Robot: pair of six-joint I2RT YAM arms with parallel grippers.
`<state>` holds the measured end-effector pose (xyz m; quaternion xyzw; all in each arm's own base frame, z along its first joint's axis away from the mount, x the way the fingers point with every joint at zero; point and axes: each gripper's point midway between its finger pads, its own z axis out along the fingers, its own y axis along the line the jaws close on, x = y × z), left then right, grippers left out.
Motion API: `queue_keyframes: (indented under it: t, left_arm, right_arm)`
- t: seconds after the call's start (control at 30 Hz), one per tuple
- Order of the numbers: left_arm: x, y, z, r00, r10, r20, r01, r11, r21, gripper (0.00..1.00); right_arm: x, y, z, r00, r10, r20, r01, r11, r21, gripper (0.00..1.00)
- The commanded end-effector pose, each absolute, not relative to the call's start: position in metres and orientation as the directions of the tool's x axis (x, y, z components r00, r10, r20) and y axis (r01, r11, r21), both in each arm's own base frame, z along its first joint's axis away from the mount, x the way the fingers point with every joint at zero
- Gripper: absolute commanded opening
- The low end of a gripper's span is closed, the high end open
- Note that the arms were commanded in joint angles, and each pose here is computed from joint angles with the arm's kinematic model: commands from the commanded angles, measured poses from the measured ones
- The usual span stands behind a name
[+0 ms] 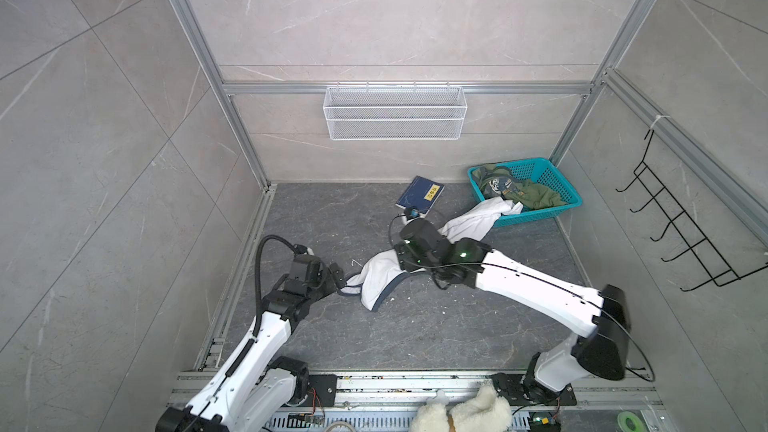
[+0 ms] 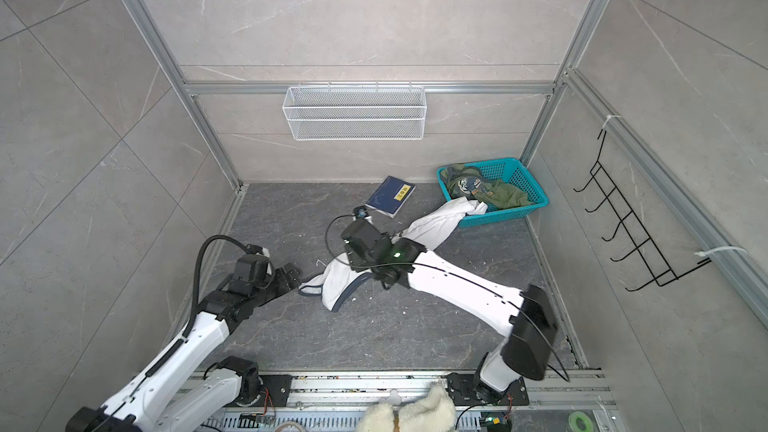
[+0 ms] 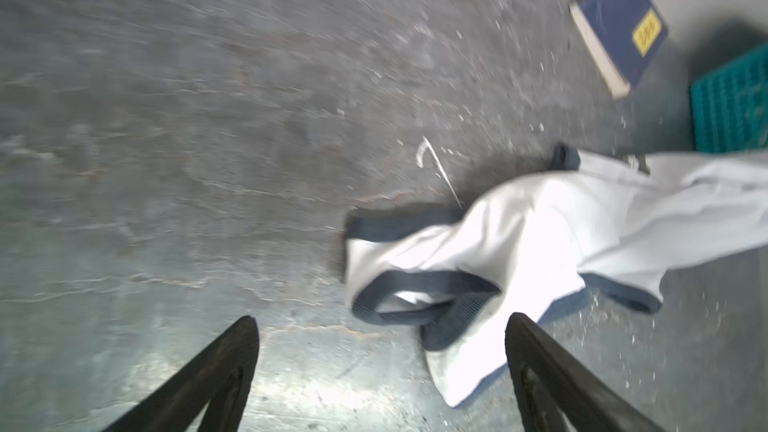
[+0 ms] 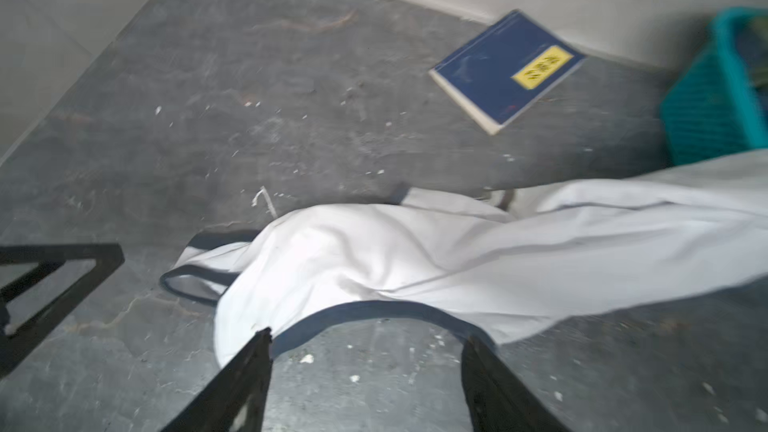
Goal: Fold and stack the tank tops
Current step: 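Lift the tank top from the basket with the right gripper toward the left gripper, then grasp the tank top's strap with the left gripper while the right holds the hem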
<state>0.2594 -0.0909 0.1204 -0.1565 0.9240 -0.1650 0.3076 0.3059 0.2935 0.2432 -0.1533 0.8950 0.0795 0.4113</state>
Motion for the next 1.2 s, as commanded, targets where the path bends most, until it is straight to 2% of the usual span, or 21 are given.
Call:
queue_keyframes:
  t: [0.0,0.13,0.33,0.47,0.6,0.83,0.93,1.03,1.1,1.17]
  left_arm:
    - [0.259,-0.117,0.131,-0.81,-0.308,-0.499,-0.129,0.924,-0.36,0.93]
    - [0.25,-0.143,0.118,-0.851,-0.291,-0.437,-0.132,0.925,-0.357,0.91]
    - [0.23,-0.176,0.093,-0.884,-0.247,-0.397,-0.122,0.942,-0.313,0.85]
    - [0.219,-0.186,0.072,-0.896,-0.237,-0.375,-0.153,0.959,-0.239,0.79]
    - [0.22,-0.19,0.057,-0.903,-0.23,-0.362,-0.166,0.966,-0.2,0.63]
    - [0.228,-0.216,0.041,-0.93,-0.177,-0.323,-0.114,0.972,-0.204,0.59]
    - [0.228,-0.222,0.031,-0.943,-0.155,-0.295,-0.105,0.978,-0.181,0.53]
    - [0.228,-0.219,0.023,-0.948,-0.153,-0.279,-0.116,0.983,-0.145,0.42]
    - [0.227,-0.221,0.022,-0.948,-0.152,-0.278,-0.111,0.981,-0.158,0.39]
    - [0.227,-0.221,0.022,-0.947,-0.156,-0.282,-0.111,0.979,-0.168,0.29]
  right_arm:
    - [0.302,0.245,0.243,-0.632,-0.148,-0.761,-0.233,0.973,0.004,0.74]
    - [0.298,0.192,0.229,-0.655,-0.067,-0.752,-0.098,0.995,-0.003,0.74]
    - [0.295,0.14,0.2,-0.694,0.099,-0.713,0.053,0.995,0.087,0.75]
    - [0.296,0.136,0.194,-0.702,0.14,-0.698,0.08,0.99,0.118,0.74]
    - [0.298,0.142,0.194,-0.706,0.147,-0.693,0.066,0.988,0.142,0.73]
    - [0.296,0.133,0.194,-0.69,0.152,-0.708,0.088,0.988,0.127,0.72]
    - [0.293,0.132,0.193,-0.686,0.16,-0.71,0.088,0.987,0.136,0.72]
    - [0.291,0.129,0.191,-0.687,0.16,-0.709,0.094,0.987,0.132,0.71]
    - [0.29,0.127,0.191,-0.685,0.158,-0.711,0.099,0.987,0.124,0.71]
    - [0.291,0.124,0.191,-0.682,0.148,-0.717,0.102,0.989,0.107,0.71]
